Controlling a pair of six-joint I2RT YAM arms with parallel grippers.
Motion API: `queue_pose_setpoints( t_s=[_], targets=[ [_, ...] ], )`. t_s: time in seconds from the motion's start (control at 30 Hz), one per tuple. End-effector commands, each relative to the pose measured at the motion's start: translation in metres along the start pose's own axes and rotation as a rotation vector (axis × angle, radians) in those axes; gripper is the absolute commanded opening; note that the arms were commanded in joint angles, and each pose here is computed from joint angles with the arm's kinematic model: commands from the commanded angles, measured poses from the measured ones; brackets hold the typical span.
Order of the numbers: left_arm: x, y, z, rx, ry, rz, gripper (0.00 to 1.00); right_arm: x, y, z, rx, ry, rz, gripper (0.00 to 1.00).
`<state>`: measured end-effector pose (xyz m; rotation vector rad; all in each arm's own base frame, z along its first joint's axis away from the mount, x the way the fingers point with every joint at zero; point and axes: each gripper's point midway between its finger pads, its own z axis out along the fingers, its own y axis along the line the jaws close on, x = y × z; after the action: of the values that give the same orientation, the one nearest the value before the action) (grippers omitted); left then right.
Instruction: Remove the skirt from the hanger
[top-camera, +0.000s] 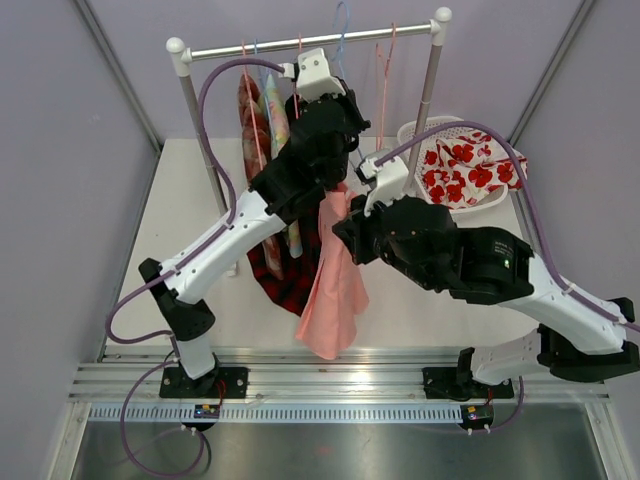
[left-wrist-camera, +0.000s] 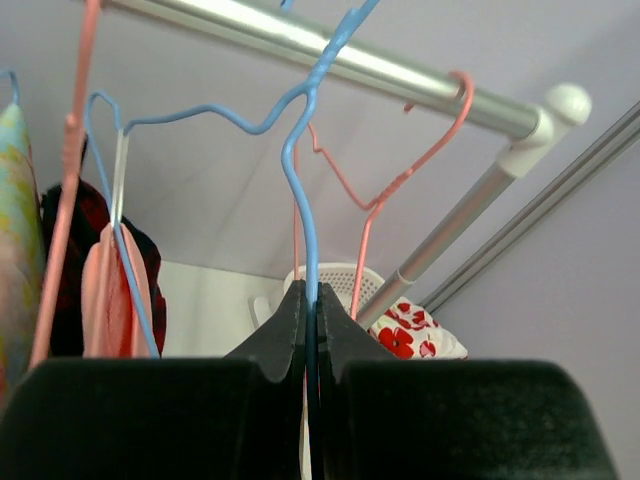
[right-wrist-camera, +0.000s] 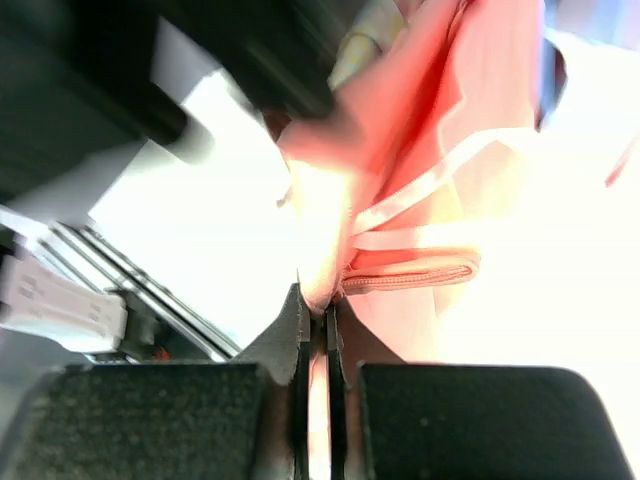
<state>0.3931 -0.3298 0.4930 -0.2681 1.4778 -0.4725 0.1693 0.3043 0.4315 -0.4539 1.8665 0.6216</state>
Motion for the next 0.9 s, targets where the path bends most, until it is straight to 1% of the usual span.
queue_pose_setpoints(
  t_s=[0.0,0.03,0.1,0.2,0.3,0.4,0.43,0.47,0.5,0.53,0.57,0.6,0.63,0.67,0.7,0.73,0.8,0.83,0.87],
  targets=[
    [-0.085,-0.008,-0.013,0.062,-0.137,-0.04,0.0,-0.007,-0.009,-0.029,-0.027,-0.069,0.126,0.0],
    [-0.092,-0.009,-0.018,0.075,-0.141,-0.042,0.0,0.006,-0.012,-0.025,-0.008,-0.048,0.12,0.0],
    [-0.107,-0.008,-0.026,0.092,-0.156,-0.049,0.0,0.012,-0.018,-0.028,0.001,-0.046,0.142,0.0],
    [-0.12,-0.004,-0.035,0.099,-0.158,-0.054,0.0,0.011,-0.021,-0.03,0.01,-0.052,0.146,0.0],
    [-0.117,-0.009,-0.043,0.152,-0.114,-0.061,0.0,0.006,-0.027,-0.027,0.049,-0.074,0.111,0.0],
    [-0.106,-0.016,-0.06,0.235,-0.011,-0.084,0.0,-0.005,-0.033,-0.019,0.108,-0.124,0.059,0.0],
    [-0.099,-0.013,-0.07,0.248,0.044,-0.101,0.0,-0.012,-0.033,-0.017,0.119,-0.148,0.054,0.0],
    [-0.091,-0.018,-0.077,0.296,0.095,-0.104,0.0,-0.017,-0.038,-0.016,0.157,-0.17,0.016,0.0],
    [-0.087,-0.019,-0.084,0.319,0.128,-0.105,0.0,-0.021,-0.039,-0.011,0.181,-0.183,0.0,0.0],
    [-0.071,-0.012,-0.092,0.311,0.207,-0.098,0.0,-0.029,-0.038,-0.008,0.197,-0.211,-0.002,0.0],
    [-0.073,-0.009,-0.103,0.321,0.239,-0.106,0.0,-0.035,-0.042,-0.005,0.224,-0.225,-0.036,0.0],
    [-0.069,-0.004,-0.109,0.314,0.274,-0.105,0.0,-0.043,-0.047,0.002,0.249,-0.237,-0.035,0.0],
    [-0.057,0.003,-0.118,0.303,0.342,-0.098,0.0,-0.047,-0.05,0.007,0.261,-0.24,-0.036,0.0],
    [-0.059,0.007,-0.127,0.309,0.364,-0.105,0.0,-0.047,-0.051,0.016,0.264,-0.226,-0.043,0.0],
    [-0.056,0.009,-0.133,0.307,0.392,-0.107,0.0,-0.054,-0.057,0.019,0.272,-0.231,-0.035,0.0],
    [-0.047,0.018,-0.142,0.282,0.451,-0.103,0.0,-0.06,-0.073,0.025,0.303,-0.237,-0.021,0.0],
    [-0.037,0.03,-0.157,0.263,0.53,-0.083,0.0,-0.064,-0.084,0.037,0.304,-0.231,-0.025,0.0],
    [-0.033,0.033,-0.162,0.257,0.559,-0.082,0.0,-0.068,-0.1,0.041,0.34,-0.235,-0.018,0.0],
    [-0.027,0.033,-0.169,0.272,0.601,-0.076,0.0,-0.068,-0.104,0.045,0.339,-0.227,-0.024,0.0]
  ],
)
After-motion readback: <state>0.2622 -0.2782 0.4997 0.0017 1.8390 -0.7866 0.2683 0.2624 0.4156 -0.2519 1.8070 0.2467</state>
